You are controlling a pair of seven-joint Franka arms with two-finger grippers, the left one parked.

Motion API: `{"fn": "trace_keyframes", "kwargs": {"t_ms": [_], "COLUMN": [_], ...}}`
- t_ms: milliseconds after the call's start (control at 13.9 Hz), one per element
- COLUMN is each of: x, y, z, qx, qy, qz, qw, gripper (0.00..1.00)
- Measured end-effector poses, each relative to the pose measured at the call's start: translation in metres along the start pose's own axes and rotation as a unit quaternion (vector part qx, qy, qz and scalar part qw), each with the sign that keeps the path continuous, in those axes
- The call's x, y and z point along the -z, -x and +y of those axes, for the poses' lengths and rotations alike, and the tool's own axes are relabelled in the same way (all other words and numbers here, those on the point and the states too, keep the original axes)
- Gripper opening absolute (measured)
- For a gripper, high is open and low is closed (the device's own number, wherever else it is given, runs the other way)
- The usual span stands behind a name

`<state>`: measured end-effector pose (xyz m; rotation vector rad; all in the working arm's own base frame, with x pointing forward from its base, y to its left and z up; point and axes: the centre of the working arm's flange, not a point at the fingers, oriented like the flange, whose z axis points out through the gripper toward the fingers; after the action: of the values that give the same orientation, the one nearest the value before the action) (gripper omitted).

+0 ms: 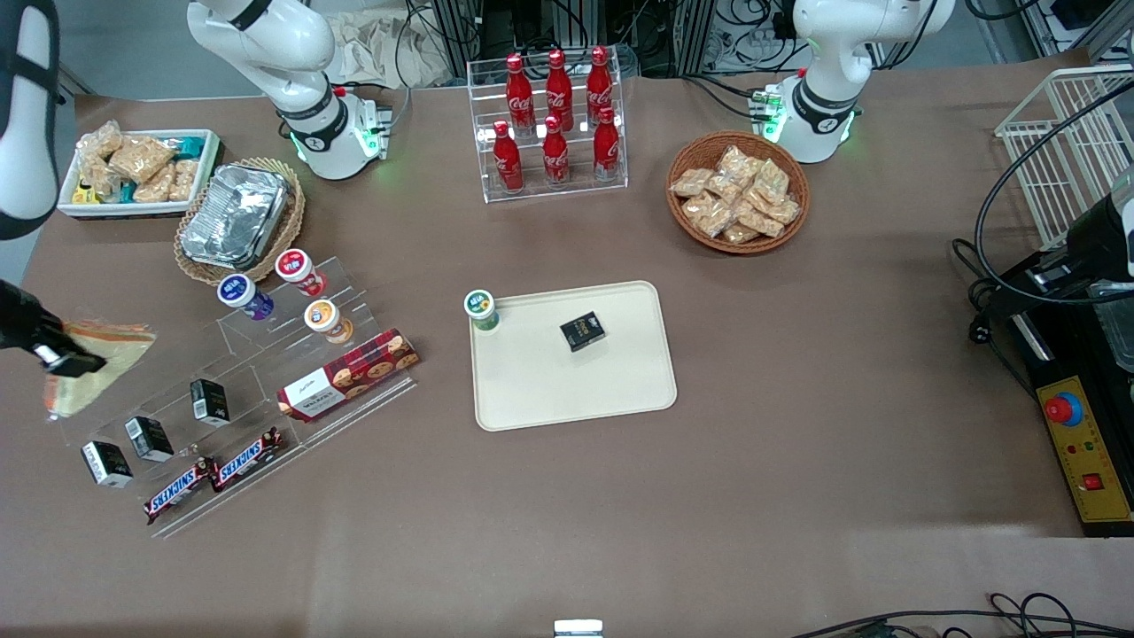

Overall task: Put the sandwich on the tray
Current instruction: 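Carry the sandwich with the right gripper over the cream tray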

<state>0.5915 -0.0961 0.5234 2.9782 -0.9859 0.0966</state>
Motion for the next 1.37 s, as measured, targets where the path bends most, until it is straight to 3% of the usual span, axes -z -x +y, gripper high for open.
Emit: {"fn": "trace_keyframes", "kwargs": {"t_ms": [360,576,720,1008,1224,1368], "x": [0.019,0.023,0.02,-0.021,-0.068,-0.1], "y": [0.06,0.129,0.172,0.238,0.296,0.327], "z": [-0.096,-0.169,-0.207,-0.272,-0.327,-0.357], "qx": [0.127,0.26,0.358,0.516,0.613,0.677], "qy": [-0.006,-0.01,-0.011,-0.015,-0.032,-0.047], "qz": [-0.002,-0.005,-0.008,-0.018,-0.004,0.022], "qw": [0.9919,0.9656,0.9336,0.8564,0.7894,0.7342], "gripper": [0.25,0.25,0.25,0.25,0.25,0.25]}}
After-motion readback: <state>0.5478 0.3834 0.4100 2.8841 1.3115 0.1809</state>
